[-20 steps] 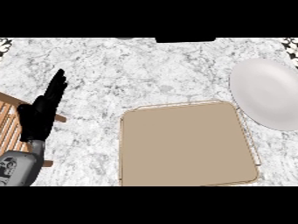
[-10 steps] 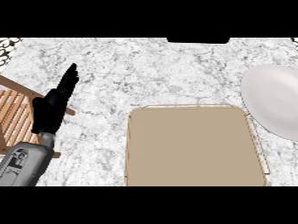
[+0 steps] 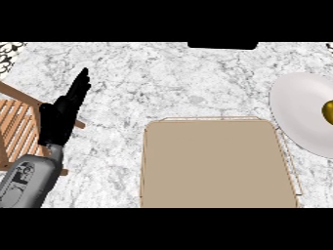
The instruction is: Pick the lemon from the tray and place it in the plate
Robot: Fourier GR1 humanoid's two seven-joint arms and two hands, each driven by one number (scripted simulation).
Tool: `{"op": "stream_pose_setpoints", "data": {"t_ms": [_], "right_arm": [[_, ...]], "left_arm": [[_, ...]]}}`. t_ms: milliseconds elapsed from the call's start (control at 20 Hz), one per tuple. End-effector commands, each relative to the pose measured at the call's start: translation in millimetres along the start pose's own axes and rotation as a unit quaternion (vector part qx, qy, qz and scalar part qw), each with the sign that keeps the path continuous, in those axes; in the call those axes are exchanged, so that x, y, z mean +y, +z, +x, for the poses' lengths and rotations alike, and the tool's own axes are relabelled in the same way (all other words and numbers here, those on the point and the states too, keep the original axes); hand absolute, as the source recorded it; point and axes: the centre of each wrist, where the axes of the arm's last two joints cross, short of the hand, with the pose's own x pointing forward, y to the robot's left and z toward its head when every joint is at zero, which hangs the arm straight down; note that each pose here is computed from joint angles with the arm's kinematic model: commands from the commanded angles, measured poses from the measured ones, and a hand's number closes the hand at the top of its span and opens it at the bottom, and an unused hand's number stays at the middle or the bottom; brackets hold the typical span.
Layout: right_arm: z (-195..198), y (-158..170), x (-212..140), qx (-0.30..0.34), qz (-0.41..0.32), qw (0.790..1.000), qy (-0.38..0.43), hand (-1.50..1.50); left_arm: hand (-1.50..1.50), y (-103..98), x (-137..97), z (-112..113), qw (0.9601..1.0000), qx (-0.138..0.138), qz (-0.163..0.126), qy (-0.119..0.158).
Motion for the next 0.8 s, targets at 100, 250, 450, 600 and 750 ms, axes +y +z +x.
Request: {"op": "stream_pose_setpoints", "data": {"t_ms": [100,250,450,600,750], "right_arm": [[9.6,-33.8,60.7,0.045,0.062,0.997,-0.019,-1.50],[7.3,-33.0,72.7,0.060,0.080,0.992,-0.080,-1.50],[16.2,-46.7,93.1,0.043,0.059,0.992,-0.100,-1.50],[8.2,-36.4,82.0,0.022,0.046,0.983,-0.174,-1.50],[5.7,-35.5,73.7,0.013,0.001,0.969,-0.247,-1.50]], "left_arm": [[0.00,-2.1,-1.5,-7.6,0.9999,0.010,-0.007,0.003],[0.00,9.4,2.7,-7.1,1.0000,-0.003,-0.003,0.000],[0.00,-3.6,3.2,0.1,1.0000,-0.007,0.003,-0.004],[0.00,5.3,-13.4,4.1,1.0000,0.000,0.002,0.002],[0.00,-0.3,-0.3,-4.0,1.0000,-0.005,0.003,0.001]]}}
